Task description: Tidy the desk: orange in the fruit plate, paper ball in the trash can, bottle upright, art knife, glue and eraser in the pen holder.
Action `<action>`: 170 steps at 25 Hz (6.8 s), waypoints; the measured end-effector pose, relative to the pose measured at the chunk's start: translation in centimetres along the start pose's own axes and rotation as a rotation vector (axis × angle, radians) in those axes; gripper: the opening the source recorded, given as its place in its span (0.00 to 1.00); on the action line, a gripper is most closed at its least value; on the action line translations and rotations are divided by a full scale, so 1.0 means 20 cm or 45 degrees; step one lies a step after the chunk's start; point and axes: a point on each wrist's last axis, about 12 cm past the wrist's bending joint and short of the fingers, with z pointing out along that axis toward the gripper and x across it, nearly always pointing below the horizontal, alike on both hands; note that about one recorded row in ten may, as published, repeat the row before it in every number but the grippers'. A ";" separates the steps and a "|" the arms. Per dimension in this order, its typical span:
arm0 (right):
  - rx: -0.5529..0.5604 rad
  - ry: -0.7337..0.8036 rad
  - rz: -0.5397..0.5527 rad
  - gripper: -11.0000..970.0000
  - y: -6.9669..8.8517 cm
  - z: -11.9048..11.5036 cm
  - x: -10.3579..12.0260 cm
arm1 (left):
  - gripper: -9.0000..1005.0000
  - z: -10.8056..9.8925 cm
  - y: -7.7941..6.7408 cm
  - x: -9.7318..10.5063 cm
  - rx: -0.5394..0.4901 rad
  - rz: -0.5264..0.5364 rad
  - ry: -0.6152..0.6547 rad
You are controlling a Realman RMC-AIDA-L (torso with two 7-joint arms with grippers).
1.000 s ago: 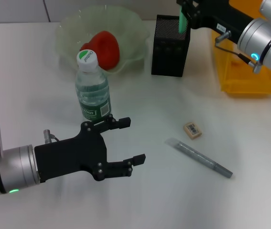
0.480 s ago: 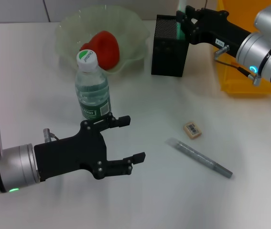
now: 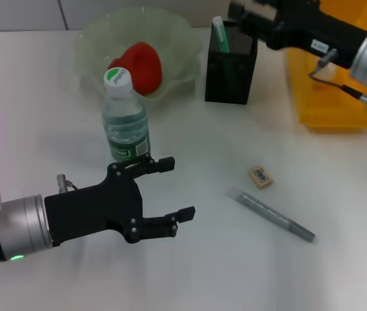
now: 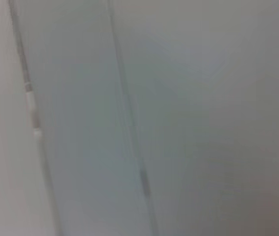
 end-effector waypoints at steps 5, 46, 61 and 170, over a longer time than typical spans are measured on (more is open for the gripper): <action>-0.093 0.475 0.040 0.75 0.12 -0.02 -0.19 | 0.86 -0.01 0.00 0.00 0.001 -0.007 0.001; -0.554 1.522 -0.991 0.79 0.27 0.28 0.03 | 0.86 -0.02 -0.01 0.01 0.000 -0.023 0.001; -0.555 1.574 -0.955 0.57 0.28 0.30 0.05 | 0.86 -0.01 -0.01 0.01 0.003 -0.021 -0.001; 0.178 0.903 -0.595 0.41 0.06 0.47 -0.28 | 0.86 -0.03 -0.02 0.01 -0.006 -0.018 -0.004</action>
